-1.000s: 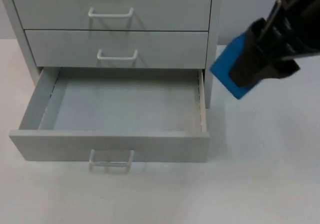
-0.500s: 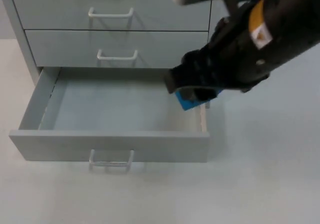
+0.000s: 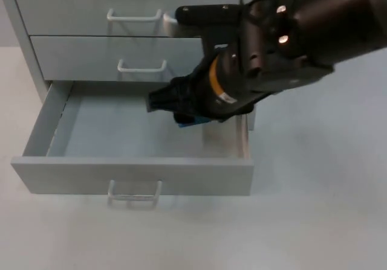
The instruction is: Open the drawer with the left hand, place the block into the drawer with the right hand, then close the drawer with the left hand.
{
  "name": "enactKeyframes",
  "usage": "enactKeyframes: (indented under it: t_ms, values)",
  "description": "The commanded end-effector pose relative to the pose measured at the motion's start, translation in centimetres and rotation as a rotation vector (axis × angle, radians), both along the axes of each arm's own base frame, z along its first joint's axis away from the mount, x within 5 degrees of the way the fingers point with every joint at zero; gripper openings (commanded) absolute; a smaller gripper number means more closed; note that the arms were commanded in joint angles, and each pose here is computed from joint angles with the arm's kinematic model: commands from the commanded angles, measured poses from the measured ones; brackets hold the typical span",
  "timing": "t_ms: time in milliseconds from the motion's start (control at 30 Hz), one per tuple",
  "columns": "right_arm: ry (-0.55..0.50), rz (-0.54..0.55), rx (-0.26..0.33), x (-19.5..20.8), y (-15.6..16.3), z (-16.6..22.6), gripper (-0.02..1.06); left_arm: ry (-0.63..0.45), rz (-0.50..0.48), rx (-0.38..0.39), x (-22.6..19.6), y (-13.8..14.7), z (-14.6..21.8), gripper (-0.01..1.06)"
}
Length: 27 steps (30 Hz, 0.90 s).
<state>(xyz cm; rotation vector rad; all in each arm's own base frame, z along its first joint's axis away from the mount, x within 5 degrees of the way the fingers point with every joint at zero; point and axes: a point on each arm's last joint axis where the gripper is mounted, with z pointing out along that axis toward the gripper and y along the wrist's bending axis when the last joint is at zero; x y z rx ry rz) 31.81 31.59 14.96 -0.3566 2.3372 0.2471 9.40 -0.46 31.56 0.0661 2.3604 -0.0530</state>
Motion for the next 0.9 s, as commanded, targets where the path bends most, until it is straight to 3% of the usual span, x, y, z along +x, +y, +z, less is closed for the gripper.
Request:
enactKeyframes:
  t_ms: [0,33,167,333,567,767,867]
  values:
    - [-0.011,0.002,0.006,0.5,0.8,-0.3,0.12,-0.022,0.005,0.004,0.0,0.1,0.2,1.05]
    - [-0.011,0.002,0.006,0.5,0.8,-0.3,0.12,-0.022,0.005,0.004,0.0,0.1,0.2,1.05]
    - [0.011,0.008,-0.004,0.6,1.2,-1.8,0.48,-0.022,0.005,0.004,0.0,0.1,0.2,1.05]
    - [0.036,-0.005,-0.002,0.6,1.2,-2.5,0.62,-0.022,0.005,0.004,0.0,0.1,0.2,1.05]
    - [0.042,-0.017,0.024,0.5,1.2,-1.6,0.64,-0.021,0.005,0.006,0.0,0.1,0.2,1.05]
    - [0.032,0.033,0.056,-0.6,0.6,4.1,0.64,-0.021,0.006,0.01,0.0,0.1,0.2,1.05]
    - [0.053,0.075,0.005,-2.6,-0.4,8.2,0.64,-0.021,0.006,0.01,0.0,0.1,0.2,1.05]
